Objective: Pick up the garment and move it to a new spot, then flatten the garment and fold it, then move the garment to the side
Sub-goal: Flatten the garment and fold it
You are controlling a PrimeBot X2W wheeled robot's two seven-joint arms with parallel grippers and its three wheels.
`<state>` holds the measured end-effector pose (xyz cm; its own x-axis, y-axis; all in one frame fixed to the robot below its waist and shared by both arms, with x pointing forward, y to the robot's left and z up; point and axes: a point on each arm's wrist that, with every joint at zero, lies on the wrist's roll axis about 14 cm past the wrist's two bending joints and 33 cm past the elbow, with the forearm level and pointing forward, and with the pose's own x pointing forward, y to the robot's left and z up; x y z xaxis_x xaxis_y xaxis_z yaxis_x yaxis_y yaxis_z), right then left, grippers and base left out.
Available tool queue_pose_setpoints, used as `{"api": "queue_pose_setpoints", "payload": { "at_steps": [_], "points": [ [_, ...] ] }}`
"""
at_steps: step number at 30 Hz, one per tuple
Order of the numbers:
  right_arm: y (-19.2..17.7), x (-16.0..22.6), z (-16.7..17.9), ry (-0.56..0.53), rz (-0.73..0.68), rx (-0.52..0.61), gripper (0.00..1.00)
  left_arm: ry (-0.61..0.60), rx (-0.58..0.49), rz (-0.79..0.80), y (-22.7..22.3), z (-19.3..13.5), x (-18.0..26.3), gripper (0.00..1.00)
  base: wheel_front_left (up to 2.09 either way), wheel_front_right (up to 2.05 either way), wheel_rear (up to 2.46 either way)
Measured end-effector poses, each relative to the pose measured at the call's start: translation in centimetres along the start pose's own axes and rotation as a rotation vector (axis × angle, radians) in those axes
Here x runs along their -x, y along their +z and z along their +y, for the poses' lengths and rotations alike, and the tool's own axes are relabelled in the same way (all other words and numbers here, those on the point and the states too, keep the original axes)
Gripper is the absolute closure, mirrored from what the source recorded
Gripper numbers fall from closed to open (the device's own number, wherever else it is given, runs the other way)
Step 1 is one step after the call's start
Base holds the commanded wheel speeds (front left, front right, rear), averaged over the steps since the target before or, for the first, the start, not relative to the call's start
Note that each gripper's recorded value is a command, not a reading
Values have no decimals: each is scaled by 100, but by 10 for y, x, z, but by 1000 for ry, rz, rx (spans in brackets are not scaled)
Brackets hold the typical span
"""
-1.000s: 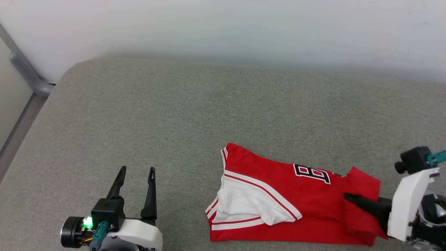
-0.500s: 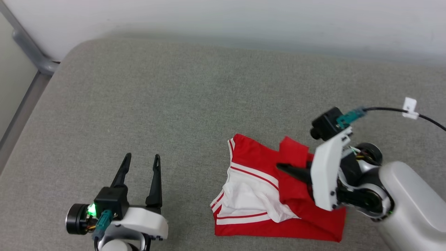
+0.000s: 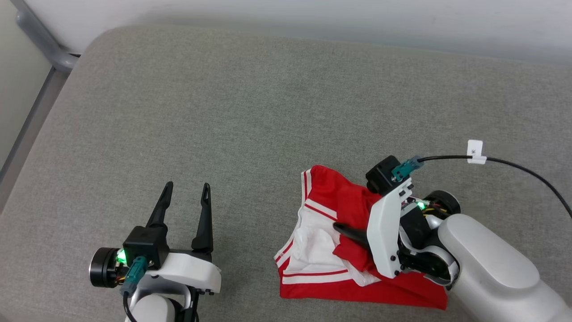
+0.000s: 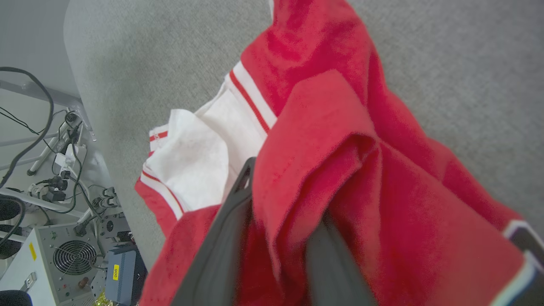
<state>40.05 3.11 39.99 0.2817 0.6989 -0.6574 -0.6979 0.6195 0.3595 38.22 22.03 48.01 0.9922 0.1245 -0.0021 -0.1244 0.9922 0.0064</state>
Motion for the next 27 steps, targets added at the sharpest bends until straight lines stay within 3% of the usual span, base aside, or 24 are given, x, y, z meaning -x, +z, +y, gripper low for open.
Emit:
{"api": "queue_pose_setpoints", "payload": {
  "at_steps": [8, 16, 21, 27],
  "points": [
    [64, 44, 3, -30, -330, 133, 0, -6, 8, -23, 7, -3, 2, 0, 0, 0, 0],
    [123, 143, -32, -288, -807, 262, 0, -37, 5, -59, 19, -12, 7, 0, 0, 0, 0],
    [118, 201, -54, -502, -1006, 307, 0, -62, 2, -81, 26, -18, 10, 0, 0, 0, 0],
    [85, 238, -62, -681, -1110, 278, 0, -75, 1, -106, 34, -22, 15, 0, 0, 0, 0]
  ]
}}
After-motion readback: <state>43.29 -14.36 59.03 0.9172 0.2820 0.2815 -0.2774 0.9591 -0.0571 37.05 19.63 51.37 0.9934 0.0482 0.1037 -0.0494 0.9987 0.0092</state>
